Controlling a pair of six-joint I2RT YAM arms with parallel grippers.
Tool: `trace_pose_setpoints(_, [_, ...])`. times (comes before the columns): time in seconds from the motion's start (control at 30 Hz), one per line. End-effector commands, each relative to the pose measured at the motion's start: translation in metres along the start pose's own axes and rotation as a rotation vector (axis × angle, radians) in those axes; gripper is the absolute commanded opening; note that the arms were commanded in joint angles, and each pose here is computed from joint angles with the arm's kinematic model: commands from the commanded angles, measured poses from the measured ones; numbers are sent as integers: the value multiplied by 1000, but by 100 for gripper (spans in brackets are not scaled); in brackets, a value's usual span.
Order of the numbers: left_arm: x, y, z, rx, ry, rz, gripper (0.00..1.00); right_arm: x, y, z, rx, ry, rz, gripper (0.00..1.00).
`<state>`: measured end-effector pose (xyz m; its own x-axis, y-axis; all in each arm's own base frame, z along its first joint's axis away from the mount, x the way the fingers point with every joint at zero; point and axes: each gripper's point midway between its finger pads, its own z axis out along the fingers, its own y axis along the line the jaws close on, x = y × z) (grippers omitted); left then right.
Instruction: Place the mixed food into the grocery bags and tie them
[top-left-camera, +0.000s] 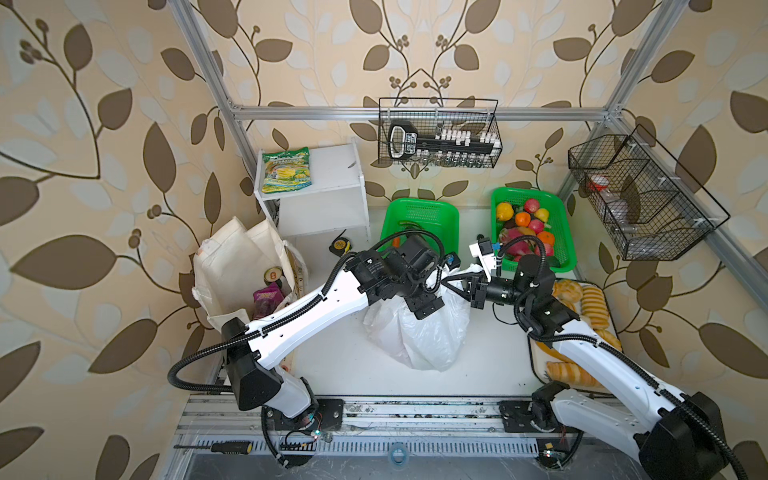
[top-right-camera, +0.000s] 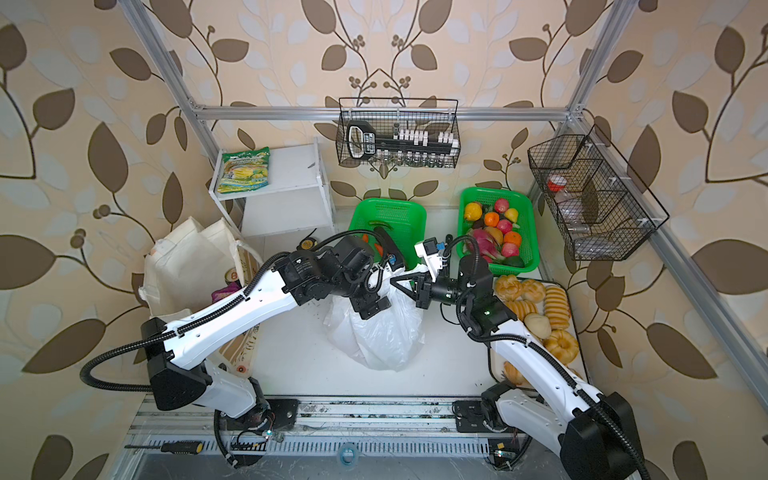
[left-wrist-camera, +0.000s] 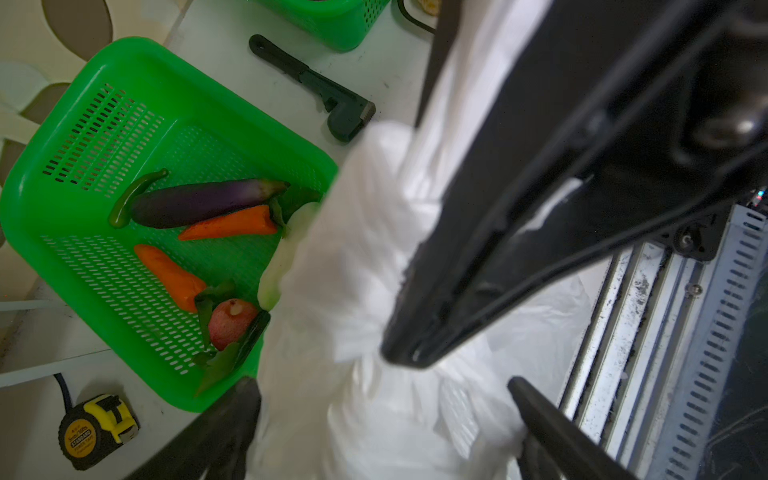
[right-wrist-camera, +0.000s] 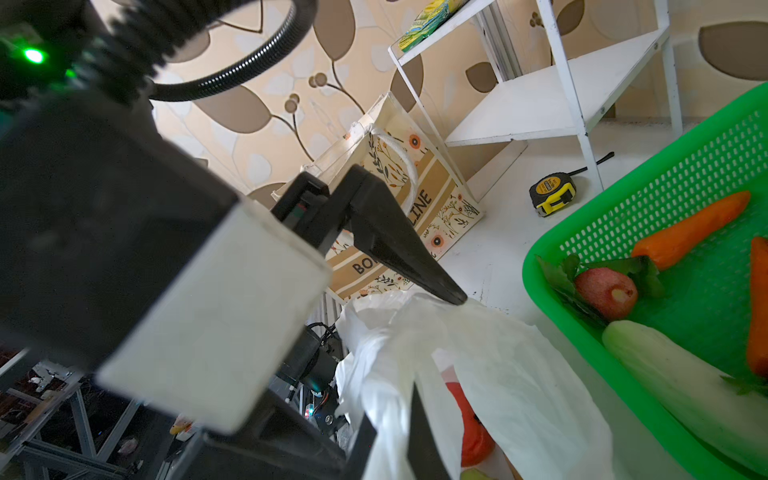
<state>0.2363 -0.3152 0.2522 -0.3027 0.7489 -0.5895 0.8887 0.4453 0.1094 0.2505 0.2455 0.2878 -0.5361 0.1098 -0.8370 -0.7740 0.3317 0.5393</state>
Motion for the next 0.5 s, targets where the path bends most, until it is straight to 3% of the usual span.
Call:
trace_pose_setpoints(0.0, [-2,-4,-12,26,10,45,79,-16,17,-3,-32,-30,-61,6])
trace_pose_setpoints(0.1, [-4,-4,-13,29,-1,45,64,-15,16,-3,-32,-28,-59,6])
trace_pose_setpoints(0.17, [-6,-8,-17,50,-14,45,61,-15,16,-3,-30,-25,-58,6])
trace_pose_setpoints(0.33, [-9,-22,-31,130,-42,51,82,-14,15,-3,-27,-21,-61,6])
trace_pose_setpoints(0.47, [-10,-21,-37,142,-58,45,81,-14,14,-2,-28,-21,-59,6])
